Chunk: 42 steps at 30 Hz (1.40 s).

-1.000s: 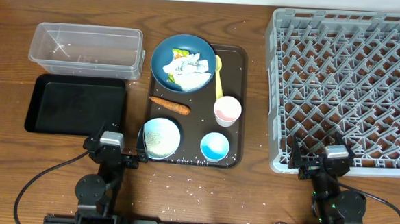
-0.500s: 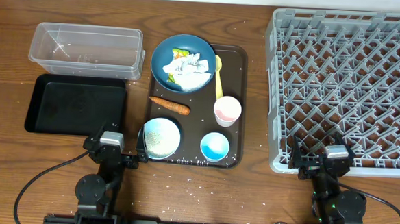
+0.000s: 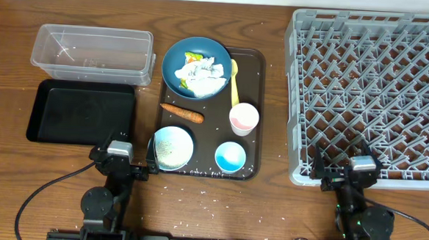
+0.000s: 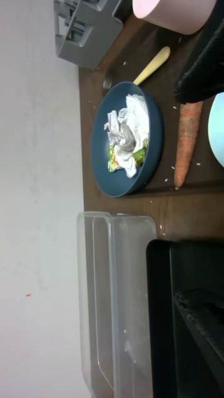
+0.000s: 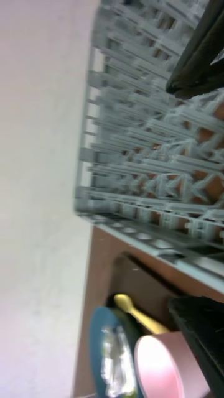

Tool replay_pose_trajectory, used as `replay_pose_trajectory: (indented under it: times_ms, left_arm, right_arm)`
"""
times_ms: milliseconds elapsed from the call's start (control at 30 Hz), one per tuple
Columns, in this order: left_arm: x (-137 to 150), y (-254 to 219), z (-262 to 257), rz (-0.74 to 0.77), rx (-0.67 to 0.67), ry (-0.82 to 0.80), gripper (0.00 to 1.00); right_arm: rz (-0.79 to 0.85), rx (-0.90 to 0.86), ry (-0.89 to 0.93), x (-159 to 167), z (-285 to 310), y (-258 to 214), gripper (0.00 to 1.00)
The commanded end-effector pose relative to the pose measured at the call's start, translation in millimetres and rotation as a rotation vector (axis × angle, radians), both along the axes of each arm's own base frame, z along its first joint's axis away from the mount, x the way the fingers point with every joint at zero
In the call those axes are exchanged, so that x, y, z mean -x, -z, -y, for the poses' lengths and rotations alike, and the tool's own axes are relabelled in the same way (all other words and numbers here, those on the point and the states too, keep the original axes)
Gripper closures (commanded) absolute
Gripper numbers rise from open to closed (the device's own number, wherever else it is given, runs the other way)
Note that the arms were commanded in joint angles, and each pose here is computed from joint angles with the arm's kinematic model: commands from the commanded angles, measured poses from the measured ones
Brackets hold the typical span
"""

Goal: Sort waste into correct bins and load items into the dishwasher rack

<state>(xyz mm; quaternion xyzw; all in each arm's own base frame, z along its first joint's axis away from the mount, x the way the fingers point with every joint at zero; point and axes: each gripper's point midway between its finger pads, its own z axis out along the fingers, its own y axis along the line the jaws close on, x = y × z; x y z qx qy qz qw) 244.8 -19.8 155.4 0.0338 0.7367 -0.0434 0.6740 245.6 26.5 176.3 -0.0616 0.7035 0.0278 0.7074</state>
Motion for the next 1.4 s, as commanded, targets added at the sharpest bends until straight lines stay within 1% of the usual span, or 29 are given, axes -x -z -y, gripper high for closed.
replay_pose_trajectory:
  times_ms: [0, 133, 200, 400, 500, 633, 733, 867, 933, 1033, 1167, 1267, 1367]
  left_arm:
    - [0.9, 7.8, 3.1, -0.021, -0.011, 0.021, 0.03]
    - [3.8, -10.6, 24.0, 0.049, -0.003, 0.144, 0.03]
    - [5.9, -18.2, 29.5, 0.058, 0.002, 0.177, 0.03]
    - [2.4, -36.8, 36.4, 0.011, 0.027, 0.217, 0.03]
    - [-5.8, -50.4, 40.5, -0.035, 0.033, 0.241, 0.03]
    - [-28.5, -75.5, 48.2, -0.107, 0.047, 0.285, 0.03]
    - [-52.2, -94.2, 57.0, -0.184, 0.067, 0.335, 0.03]
    - [-92.8, -108.5, 69.4, -0.335, 0.084, 0.372, 0.03]
    - [-110.4, -109.2, 77.9, -0.415, 0.072, 0.396, 0.03]
    - [-138.5, -98.9, 94.3, -0.576, 0.024, 0.443, 0.03]
    - [-168.0, -70.9, 98.9, -0.789, -0.025, 0.383, 0.03]
    - [-188.7, -48.7, 110.1, -0.858, -0.022, 0.391, 0.03]
    - [-194.3, -21.6, 115.3, -0.925, 0.006, 0.379, 0.03]
  right_arm:
    - [0.052, -0.001, -0.017, 0.9, -3.6, -12.0, 0.01]
    - [0.082, 0.000, -0.104, 5.2, -18.1, -23.5, 0.01]
    - [0.086, 0.000, -0.149, 7.5, -25.5, -27.3, 0.01]
    - [0.113, -0.033, -0.170, 11.6, -28.5, -62.8, 0.01]
    - [0.111, -0.033, -0.170, 10.7, -28.6, -84.7, 0.01]
    - [0.030, -0.034, -0.169, 1.0, -29.3, -104.9, 0.01]
    - [-0.054, -0.035, -0.168, -9.6, -30.1, -114.2, 0.01]
    - [-0.190, -0.036, -0.165, -24.1, -31.3, -120.4, 0.01]
    - [-0.248, -0.037, -0.172, -28.6, -33.0, -120.4, 0.01]
    - [-0.327, -0.047, -0.223, -31.4, -42.1, -119.7, 0.01]
    - [-0.368, -0.057, -0.269, -33.6, -50.1, -113.1, 0.01]
    - [-0.402, -0.063, -0.287, -31.2, -53.0, -105.8, 0.01]
    - [-0.430, -0.066, -0.288, -28.3, -53.1, -99.6, 0.01]
